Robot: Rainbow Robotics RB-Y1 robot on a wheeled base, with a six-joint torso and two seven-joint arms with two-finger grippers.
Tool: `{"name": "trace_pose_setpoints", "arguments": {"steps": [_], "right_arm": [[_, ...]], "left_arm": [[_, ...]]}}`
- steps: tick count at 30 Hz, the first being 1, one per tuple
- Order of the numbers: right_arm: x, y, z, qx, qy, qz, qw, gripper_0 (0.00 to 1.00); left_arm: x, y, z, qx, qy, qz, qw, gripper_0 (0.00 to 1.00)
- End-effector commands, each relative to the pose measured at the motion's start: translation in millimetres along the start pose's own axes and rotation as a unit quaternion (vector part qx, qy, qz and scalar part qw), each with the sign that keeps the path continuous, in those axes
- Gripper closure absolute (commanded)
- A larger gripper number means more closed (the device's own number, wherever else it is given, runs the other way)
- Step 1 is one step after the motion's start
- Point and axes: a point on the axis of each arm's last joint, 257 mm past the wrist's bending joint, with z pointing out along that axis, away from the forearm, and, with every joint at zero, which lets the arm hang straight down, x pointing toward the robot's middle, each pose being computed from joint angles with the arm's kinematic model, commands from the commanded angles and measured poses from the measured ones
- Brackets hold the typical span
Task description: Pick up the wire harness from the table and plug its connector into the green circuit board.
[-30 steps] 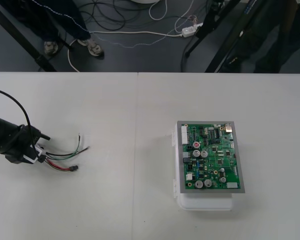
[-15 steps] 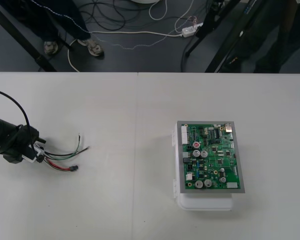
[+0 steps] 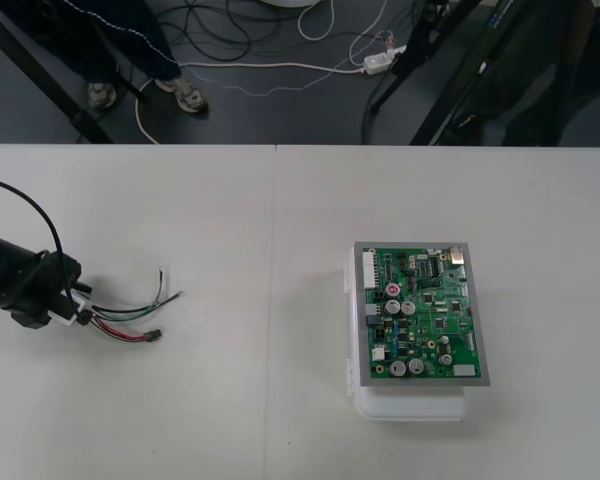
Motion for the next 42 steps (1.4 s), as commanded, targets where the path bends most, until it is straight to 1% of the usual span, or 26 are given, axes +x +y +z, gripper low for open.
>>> {"name": "trace_pose_setpoints", "arguments": {"steps": [1,11,20,26,34,39,42], "right_arm": [[-1.1,0.3,4.3,-0.008,-0.005,-0.019,1.0,0.0],[-1.1,0.3,4.3,-0.008,-0.005,-0.019,1.0,0.0],[-1.1,0.3,4.3,-0.008,-0.005,-0.019,1.0,0.0],[-1.1,0.3,4.3,-0.008,-0.005,-0.019,1.0,0.0],[-1.1,0.3,4.3,-0.008,-0.005,-0.019,1.0,0.0],[-1.1,0.3,4.3,-0.008,-0.005,-0.019,1.0,0.0],[-1.1,0.3,4.3,-0.008,-0.005,-0.019,1.0,0.0]], "left_arm": [[-9.7,30.6,-5.9,-0.022,-0.013,-0.001,1.0,1.0],[-36.3,57.2,-41.8,-0.022,-0.083,-0.023,0.996,1.0],[-86.7,80.4,-71.9,-0.023,-0.177,-0.046,0.983,1.0],[-127.9,111.8,-108.5,-0.017,-0.232,-0.063,0.971,1.0],[-193.5,142.5,-160.4,0.002,-0.309,-0.086,0.947,1.0],[-227.4,157.2,-188.1,0.025,-0.334,-0.091,0.938,1.0],[-256.3,165.9,-207.0,0.043,-0.347,-0.088,0.933,1.0]]}}
